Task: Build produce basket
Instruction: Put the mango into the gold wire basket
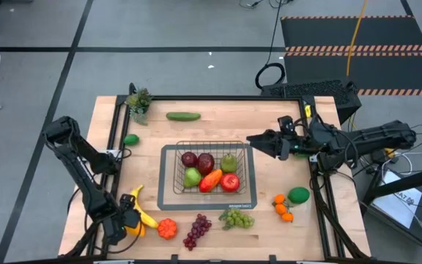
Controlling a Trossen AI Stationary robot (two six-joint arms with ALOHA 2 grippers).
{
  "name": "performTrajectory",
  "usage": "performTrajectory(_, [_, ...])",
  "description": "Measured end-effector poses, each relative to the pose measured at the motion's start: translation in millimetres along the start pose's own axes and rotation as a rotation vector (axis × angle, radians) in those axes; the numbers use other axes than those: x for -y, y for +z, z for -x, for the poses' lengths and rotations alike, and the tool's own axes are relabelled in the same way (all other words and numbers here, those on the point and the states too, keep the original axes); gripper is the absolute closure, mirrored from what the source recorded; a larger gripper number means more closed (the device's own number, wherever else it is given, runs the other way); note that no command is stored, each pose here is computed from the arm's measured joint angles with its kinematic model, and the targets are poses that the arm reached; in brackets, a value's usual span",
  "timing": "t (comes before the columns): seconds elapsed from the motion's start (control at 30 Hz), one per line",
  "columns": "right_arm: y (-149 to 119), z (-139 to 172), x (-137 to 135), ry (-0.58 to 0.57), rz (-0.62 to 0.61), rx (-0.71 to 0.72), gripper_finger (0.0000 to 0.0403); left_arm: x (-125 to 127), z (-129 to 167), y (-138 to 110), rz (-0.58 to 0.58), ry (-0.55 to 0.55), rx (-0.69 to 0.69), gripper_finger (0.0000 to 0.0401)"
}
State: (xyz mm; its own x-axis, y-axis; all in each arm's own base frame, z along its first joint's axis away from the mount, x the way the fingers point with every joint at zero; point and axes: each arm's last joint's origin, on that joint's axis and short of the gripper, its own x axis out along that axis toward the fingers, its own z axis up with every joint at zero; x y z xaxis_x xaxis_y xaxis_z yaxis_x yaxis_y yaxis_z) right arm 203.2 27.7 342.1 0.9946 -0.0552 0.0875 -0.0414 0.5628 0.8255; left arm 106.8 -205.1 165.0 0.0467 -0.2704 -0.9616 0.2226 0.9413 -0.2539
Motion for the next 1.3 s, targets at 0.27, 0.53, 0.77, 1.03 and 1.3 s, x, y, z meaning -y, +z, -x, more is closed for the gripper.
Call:
performTrajectory(0.27, [-13.2,-11.1,-2.8,-0.038,-0.014,0.096,0.0051,-7.1,-10.0,-4.5,-0.011,0.0,0.012,0.0074])
performTrajectory(0.53, [-24.3,-26.6,0.8,-0.037,-0.041,0.123,0.0051,-8.1,-11.1,-4.4,-0.057,0.011,0.028,0.0132])
performTrajectory(0.77, [-28.0,-30.6,3.7,-0.046,-0.071,0.114,0.0051,1.3,-4.5,2.9,-0.03,-0.04,0.07,0.013])
performTrajectory(1.03, [-28.6,-30.7,4.8,-0.058,-0.008,0.103,0.0051,14.1,20.7,24.7,0.025,-0.084,0.111,0.012])
performTrajectory(1.3, [-34.0,-30.3,13.4,-0.143,0.11,0.039,0.0051,10.7,59.0,54.6,0.063,-0.044,0.142,0.0119])
